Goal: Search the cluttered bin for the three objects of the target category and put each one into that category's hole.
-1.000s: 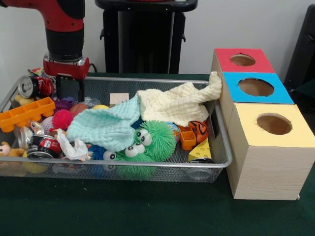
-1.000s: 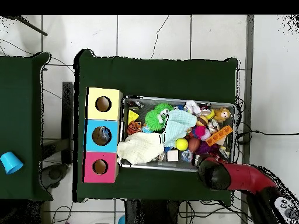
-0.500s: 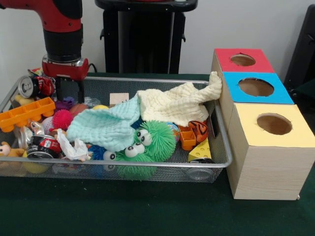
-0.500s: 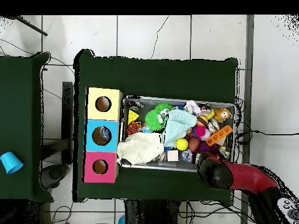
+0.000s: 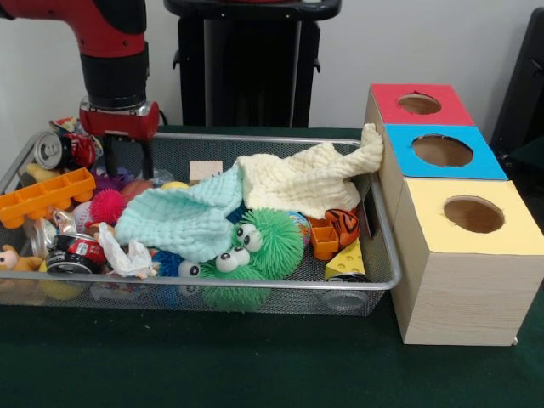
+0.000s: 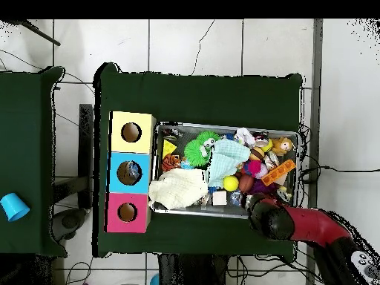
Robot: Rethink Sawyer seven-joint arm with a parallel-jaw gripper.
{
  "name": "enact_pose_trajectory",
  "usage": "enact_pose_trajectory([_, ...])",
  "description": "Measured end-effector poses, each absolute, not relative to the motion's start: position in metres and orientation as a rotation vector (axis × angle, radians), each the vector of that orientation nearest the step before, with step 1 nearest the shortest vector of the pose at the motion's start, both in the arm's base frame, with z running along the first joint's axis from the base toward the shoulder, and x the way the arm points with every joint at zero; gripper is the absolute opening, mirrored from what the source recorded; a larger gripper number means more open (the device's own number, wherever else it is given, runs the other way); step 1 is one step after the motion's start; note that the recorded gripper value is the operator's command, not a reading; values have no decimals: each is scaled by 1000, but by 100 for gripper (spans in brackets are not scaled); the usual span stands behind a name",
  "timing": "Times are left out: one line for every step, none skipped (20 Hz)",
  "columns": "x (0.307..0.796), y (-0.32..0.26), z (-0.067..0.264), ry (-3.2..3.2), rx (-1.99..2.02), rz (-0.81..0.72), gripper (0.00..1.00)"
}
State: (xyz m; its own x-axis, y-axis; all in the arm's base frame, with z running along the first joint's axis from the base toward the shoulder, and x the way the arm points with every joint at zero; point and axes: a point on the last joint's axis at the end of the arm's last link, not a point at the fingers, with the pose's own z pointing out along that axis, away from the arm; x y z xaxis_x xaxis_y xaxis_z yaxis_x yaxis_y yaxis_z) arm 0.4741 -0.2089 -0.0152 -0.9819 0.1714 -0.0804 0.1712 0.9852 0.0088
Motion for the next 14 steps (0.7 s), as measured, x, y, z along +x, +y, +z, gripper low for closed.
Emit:
enact_pose_trajectory([474,-207,-15,3050,266,8,100])
enact_pose_trajectory([474,-204,-15,3051,270,19,100])
enact_pose_trajectory([474,-203,-15,3052,273,24,100])
enact_pose_trajectory([474,-201,-15,3053,275,29,100])
enact_pose_trajectory([473,-198,-14,3056,283,41,100])
enact_pose_trajectory([473,-197,-14,3058,286,46,100])
enact_pose_trajectory([472,-195,-14,3060,291,53,100])
enact_pose_trajectory([471,-192,-14,3063,295,60,100])
enact_pose_trajectory([470,-190,-14,3066,298,67,100])
enact_pose_trajectory([468,-189,-14,3069,301,73,100])
enact_pose_trajectory([467,-187,-14,3072,303,78,100])
enact_pose_trajectory([466,-185,-14,3074,305,83,100])
enact_pose_trajectory([466,-184,-14,3076,305,85,100])
enact_pose_trajectory([466,-183,-14,3077,305,86,100])
